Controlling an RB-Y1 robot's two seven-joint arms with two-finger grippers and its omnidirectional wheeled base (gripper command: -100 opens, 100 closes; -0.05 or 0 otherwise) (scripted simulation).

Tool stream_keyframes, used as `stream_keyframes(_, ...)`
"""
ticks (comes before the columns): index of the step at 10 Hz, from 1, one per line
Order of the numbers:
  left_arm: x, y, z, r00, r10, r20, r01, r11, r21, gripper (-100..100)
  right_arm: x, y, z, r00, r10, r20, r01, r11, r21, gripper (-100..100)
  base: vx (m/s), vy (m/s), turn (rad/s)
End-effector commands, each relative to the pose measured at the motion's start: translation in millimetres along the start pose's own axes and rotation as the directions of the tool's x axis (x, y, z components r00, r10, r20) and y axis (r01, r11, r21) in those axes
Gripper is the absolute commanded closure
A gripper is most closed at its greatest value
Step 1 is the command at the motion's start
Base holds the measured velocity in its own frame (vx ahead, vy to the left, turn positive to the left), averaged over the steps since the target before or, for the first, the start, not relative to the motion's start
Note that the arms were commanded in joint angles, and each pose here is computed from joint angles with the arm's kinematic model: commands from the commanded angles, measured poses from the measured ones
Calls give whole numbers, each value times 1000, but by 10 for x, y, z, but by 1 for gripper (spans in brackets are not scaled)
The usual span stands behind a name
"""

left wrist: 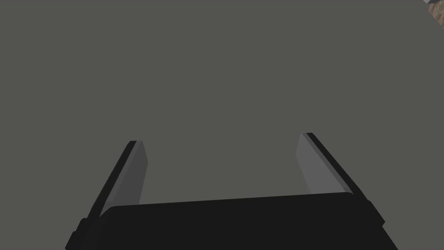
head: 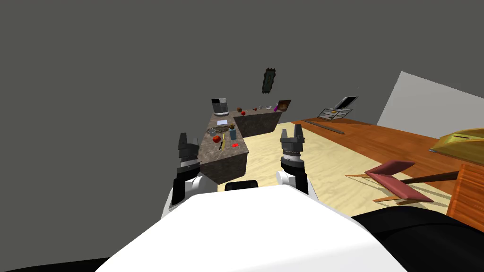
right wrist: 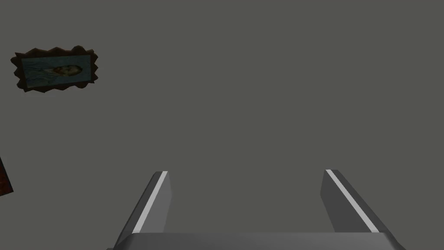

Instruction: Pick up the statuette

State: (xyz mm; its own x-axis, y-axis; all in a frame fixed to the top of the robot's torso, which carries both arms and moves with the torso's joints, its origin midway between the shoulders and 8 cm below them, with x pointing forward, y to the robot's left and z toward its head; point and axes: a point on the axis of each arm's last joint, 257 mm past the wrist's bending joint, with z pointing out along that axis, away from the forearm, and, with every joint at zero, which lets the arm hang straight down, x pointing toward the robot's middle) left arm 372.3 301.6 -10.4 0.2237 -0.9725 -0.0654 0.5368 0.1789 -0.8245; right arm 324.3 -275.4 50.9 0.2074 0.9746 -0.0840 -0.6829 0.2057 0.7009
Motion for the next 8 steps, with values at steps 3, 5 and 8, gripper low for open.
stream_keyframes(3, 52, 38, 128, 998, 0, -61, 0, 1000, 0, -100, 0, 0, 0, 1000, 0, 0, 0, 1000, 0, 0, -1, -21, 92)
stream_keyframes(5, 62, 86, 261, 996, -19, -85, 18, 1000, -6, -100, 0, 0, 0, 1000, 0, 0, 0, 1000, 0, 0, -6, -40, 150)
stream_keyframes(8, 21, 232, 499, 993, -70, -93, 67, 997, -40, -100, 0, 0, 0, 1000, 0, 0, 0, 1000, 0, 0, -2, -59, 183)
